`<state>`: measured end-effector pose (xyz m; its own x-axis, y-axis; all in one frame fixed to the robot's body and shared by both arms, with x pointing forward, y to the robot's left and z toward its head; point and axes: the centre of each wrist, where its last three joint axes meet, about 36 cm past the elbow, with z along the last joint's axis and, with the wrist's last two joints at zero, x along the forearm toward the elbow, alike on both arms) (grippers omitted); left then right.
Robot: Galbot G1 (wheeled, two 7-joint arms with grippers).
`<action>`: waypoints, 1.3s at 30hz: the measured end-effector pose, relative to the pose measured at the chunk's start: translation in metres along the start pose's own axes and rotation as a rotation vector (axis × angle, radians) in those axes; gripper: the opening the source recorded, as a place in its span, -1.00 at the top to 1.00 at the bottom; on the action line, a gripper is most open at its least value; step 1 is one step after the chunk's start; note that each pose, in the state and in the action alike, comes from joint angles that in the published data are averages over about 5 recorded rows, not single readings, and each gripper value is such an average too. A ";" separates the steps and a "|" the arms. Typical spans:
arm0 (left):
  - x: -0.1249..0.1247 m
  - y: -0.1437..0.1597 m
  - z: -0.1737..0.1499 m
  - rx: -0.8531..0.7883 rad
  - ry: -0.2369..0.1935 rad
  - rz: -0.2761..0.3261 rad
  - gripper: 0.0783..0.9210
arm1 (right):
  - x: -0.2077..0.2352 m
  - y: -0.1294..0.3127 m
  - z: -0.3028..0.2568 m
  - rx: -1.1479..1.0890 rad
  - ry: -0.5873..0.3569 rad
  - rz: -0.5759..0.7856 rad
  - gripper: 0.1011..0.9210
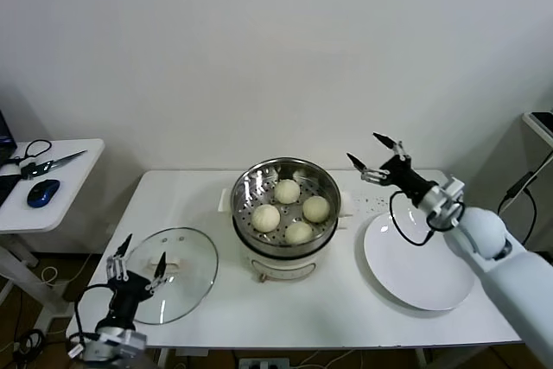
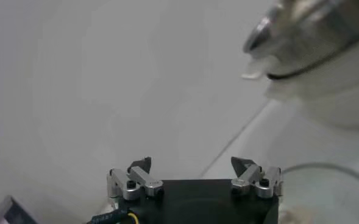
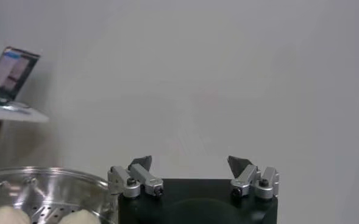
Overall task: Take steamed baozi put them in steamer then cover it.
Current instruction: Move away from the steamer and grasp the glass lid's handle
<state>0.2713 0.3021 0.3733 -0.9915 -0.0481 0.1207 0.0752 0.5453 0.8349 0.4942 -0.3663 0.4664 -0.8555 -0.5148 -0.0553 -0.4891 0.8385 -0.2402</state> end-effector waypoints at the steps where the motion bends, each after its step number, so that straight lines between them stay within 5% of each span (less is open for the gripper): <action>1: 0.002 -0.001 -0.001 -0.053 0.004 0.008 -0.77 | 0.006 0.003 0.004 -0.012 0.001 0.022 -0.76; 16: 0.000 -0.039 0.011 -0.608 0.044 0.071 -0.77 | 0.083 0.032 0.054 -0.092 0.090 0.234 -0.76; 39: -0.070 -0.078 0.055 -0.767 0.050 0.045 -0.77 | 0.118 0.043 0.077 -0.093 0.165 0.311 -0.76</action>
<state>0.3293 0.3090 0.2706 -0.9812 -0.0877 0.1719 0.1856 -0.1842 0.9652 0.3855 -0.4042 0.3750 -0.9781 -0.2028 0.0471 -0.2076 0.9671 -0.1468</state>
